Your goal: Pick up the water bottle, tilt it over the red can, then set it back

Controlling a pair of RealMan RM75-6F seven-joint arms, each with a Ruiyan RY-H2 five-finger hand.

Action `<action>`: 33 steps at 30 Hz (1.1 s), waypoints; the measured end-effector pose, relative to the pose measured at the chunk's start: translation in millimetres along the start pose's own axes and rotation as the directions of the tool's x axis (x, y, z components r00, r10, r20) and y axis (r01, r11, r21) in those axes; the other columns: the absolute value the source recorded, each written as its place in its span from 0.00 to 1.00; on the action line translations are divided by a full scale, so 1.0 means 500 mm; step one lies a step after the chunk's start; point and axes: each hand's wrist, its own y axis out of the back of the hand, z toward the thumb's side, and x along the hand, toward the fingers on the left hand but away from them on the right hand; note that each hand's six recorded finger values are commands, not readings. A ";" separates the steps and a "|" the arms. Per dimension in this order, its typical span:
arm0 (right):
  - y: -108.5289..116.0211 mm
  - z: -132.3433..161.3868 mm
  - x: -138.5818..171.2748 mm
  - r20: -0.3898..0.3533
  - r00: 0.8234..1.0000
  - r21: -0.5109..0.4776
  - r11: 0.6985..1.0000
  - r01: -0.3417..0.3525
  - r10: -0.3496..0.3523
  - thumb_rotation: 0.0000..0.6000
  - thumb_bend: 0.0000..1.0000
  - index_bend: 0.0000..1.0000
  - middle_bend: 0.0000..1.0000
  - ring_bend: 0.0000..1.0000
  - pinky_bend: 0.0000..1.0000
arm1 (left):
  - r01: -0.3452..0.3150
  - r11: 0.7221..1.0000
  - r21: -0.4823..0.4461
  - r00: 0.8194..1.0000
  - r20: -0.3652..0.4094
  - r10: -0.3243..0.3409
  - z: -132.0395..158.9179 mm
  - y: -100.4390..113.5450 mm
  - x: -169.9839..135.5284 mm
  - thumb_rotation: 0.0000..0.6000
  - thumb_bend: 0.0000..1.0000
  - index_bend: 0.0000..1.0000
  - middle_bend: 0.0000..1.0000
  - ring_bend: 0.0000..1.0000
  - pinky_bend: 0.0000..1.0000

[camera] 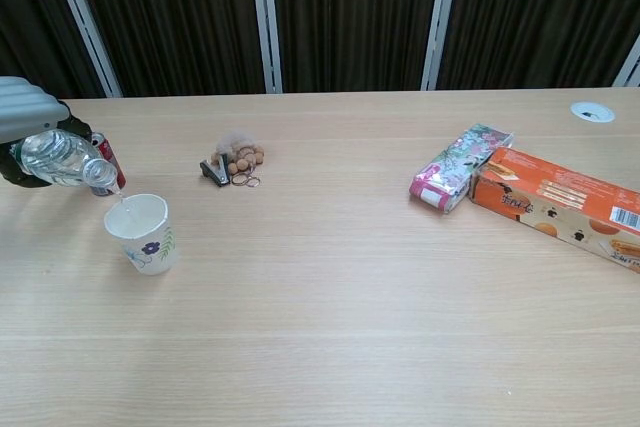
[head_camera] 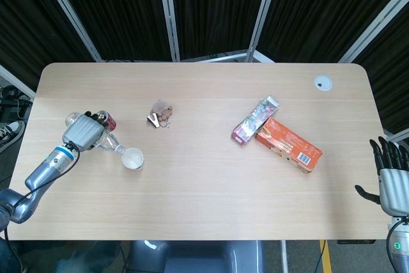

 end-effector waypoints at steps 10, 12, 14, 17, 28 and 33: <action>-0.003 0.001 0.000 0.000 1.000 0.003 1.000 -0.005 0.005 1.00 0.00 0.00 0.00 0.00 0.00 | -0.031 0.991 -0.131 0.999 0.003 0.032 -0.002 -0.001 -0.009 1.00 0.47 0.48 0.44 0.31 0.35; -0.003 0.001 0.000 0.000 1.000 0.004 1.000 -0.005 0.005 1.00 0.00 0.00 0.00 0.00 0.00 | -0.036 0.986 -0.161 0.999 0.003 0.037 -0.003 -0.001 -0.010 1.00 0.47 0.48 0.44 0.31 0.35; -0.004 0.002 -0.001 0.000 1.000 0.006 1.000 -0.007 0.007 1.00 0.00 0.00 0.00 0.00 0.00 | -0.042 0.977 -0.209 0.999 0.003 0.043 -0.005 -0.001 -0.012 1.00 0.47 0.48 0.44 0.31 0.35; -0.005 0.003 0.000 0.000 1.000 0.008 1.000 -0.008 0.008 1.00 0.00 0.00 0.00 0.00 0.00 | -0.049 0.953 -0.298 0.999 0.000 0.052 -0.007 0.000 -0.015 1.00 0.47 0.48 0.44 0.31 0.35; -0.005 0.006 0.000 -0.003 1.000 0.007 1.000 -0.008 0.008 1.00 0.00 0.00 0.00 0.00 0.00 | -0.107 0.670 -0.735 0.989 -0.007 0.151 0.003 0.055 -0.034 1.00 0.47 0.50 0.45 0.31 0.35; -0.003 0.007 0.001 -0.005 1.000 0.005 1.000 -0.006 0.006 1.00 0.00 0.00 0.00 0.00 0.00 | -0.095 0.368 -0.925 0.965 0.006 0.262 0.048 0.140 -0.046 1.00 0.46 0.51 0.46 0.32 0.35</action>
